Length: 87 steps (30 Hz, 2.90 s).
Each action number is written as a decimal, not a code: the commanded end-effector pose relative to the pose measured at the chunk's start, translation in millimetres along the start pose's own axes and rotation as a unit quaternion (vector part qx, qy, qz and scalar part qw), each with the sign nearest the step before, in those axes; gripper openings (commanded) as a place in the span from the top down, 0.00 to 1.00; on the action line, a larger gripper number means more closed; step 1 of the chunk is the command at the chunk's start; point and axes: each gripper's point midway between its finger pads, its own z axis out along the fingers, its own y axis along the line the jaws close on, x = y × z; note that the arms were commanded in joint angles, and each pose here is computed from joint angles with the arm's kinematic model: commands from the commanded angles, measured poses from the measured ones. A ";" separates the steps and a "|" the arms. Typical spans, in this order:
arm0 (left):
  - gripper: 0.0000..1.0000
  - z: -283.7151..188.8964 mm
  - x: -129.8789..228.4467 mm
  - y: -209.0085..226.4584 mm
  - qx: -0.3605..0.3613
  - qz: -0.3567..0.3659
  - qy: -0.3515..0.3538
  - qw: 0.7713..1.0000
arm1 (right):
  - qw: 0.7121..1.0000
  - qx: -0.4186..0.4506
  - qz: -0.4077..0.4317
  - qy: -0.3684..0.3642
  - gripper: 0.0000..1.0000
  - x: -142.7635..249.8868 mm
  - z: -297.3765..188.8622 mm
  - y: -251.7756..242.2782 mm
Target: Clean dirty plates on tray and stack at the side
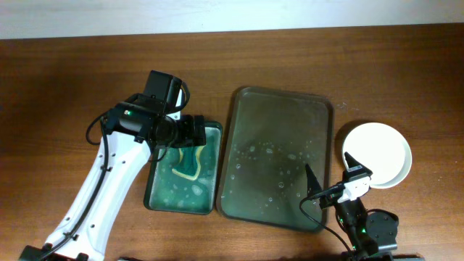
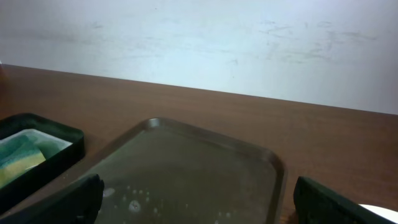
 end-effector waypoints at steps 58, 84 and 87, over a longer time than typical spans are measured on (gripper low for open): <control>0.01 -32.6 69.3 136.9 -0.015 -0.117 -0.573 0.811 | 1.000 0.002 0.002 0.001 0.02 3.0 0.1 -0.5; 0.01 -32.6 69.3 136.9 -0.015 -0.117 -0.573 0.811 | 1.000 0.002 0.002 0.001 0.02 2.9 0.1 -0.5; 0.00 -32.6 69.3 136.9 -0.015 -0.117 -0.573 0.811 | 1.000 0.002 0.002 0.001 0.02 3.0 0.1 -0.5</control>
